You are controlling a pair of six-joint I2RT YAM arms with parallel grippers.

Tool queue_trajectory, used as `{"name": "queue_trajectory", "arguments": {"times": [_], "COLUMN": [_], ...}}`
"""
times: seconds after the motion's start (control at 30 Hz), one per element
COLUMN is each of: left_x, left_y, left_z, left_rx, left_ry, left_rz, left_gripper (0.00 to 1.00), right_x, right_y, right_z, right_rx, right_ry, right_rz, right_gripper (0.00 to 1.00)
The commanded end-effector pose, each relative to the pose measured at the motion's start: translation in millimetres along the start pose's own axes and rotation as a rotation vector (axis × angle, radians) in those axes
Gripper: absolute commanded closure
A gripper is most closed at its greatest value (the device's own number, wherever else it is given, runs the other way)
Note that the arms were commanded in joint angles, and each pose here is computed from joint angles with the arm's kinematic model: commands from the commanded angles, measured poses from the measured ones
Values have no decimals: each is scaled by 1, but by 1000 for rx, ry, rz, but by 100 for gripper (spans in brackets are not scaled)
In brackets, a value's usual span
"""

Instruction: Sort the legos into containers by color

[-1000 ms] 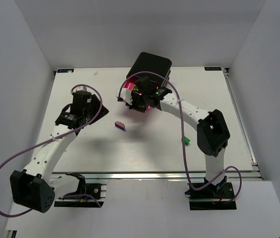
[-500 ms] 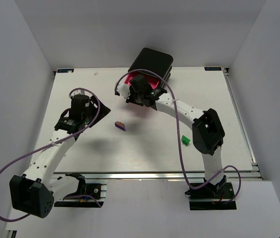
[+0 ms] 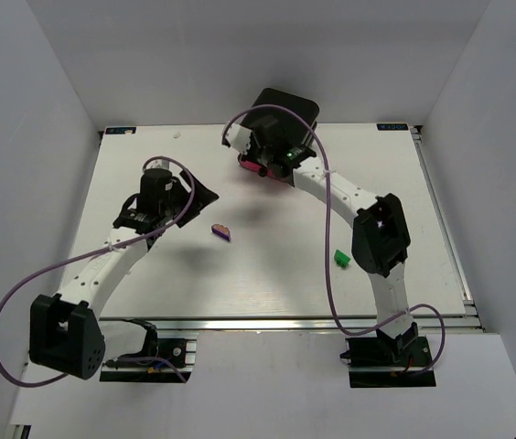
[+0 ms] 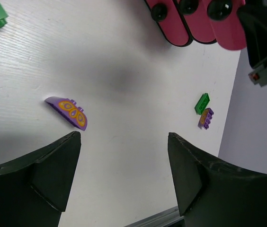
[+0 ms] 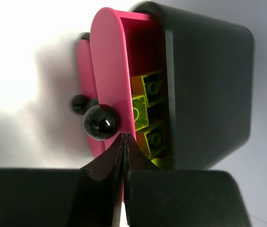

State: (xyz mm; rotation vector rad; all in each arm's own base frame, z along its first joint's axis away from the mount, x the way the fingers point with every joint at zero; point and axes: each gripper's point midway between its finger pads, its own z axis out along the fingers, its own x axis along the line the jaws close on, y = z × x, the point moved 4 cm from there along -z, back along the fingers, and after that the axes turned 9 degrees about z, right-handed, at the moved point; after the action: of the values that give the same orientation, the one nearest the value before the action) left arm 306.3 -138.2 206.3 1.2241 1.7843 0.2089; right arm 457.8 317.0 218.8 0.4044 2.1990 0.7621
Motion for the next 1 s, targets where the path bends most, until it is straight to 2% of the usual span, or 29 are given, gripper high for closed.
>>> {"name": "queue_trajectory", "arguments": {"times": [0.0, 0.33, 0.4, 0.47, 0.5, 0.53, 0.6, 0.63, 0.67, 0.7, 0.73, 0.77, 0.83, 0.9, 0.93, 0.97], "left_x": [-17, -35, -39, -46, -51, -52, -65, -73, -67, -80, -82, -75, -85, -79, -88, -86], "left_y": [7, 9, 11, 17, 17, 16, 30, 32, 25, 40, 42, 34, 47, 42, 53, 44], "left_z": [5, 46, 55, 70, 76, 92, 105, 113, 134, 139, 148, 166, 178, 200, 203, 216], "left_rx": [-6, 16, 15, 0, -3, -8, -35, -41, -3, -32, -31, -4, -35, -10, -26, 3], "left_ry": [-103, -260, -289, -335, -355, -371, -413, -444, -430, -467, -476, -467, -504, -488, -510, -496], "left_rz": [3, -33, -46, -48, -43, -43, -46, -41, -64, -65, -76, -117, -140, -178, -177, -193], "left_gripper": [16, 15, 16, 19, 23, 25, 31, 33, 35, 36, 38, 40, 41, 40, 39, 38], "right_x": [-42, -58, -58, -45, -38, -29, -13, -10, 1, -1, -5, 6, -8, -11, -16, -23], "right_y": [7, -17, -13, 6, 15, 34, 30, 35, 25, 20, 23, 12, 11, 3, 3, -1], "right_z": [7, 21, 13, -14, -27, -53, -73, -90, -93, -97, -111, -112, -132, -141, -149, -153], "right_rx": [-25, 11, -9, -112, -155, -252, -258, -297, -262, -259, -285, -251, -304, -304, -324, -329], "right_ry": [-119, -133, -91, 86, 169, 293, 405, 460, 499, 506, 513, 542, 532, 554, 568, 564], "right_rz": [31, 29, 46, 108, 131, 160, 220, 240, 307, 350, 382, 451, 493, 553, 569, 595], "right_gripper": [100, 100, 100, 100, 91, 82, 65, 46, 40, 38, 38, 38, 44, 50, 52, 53]}}
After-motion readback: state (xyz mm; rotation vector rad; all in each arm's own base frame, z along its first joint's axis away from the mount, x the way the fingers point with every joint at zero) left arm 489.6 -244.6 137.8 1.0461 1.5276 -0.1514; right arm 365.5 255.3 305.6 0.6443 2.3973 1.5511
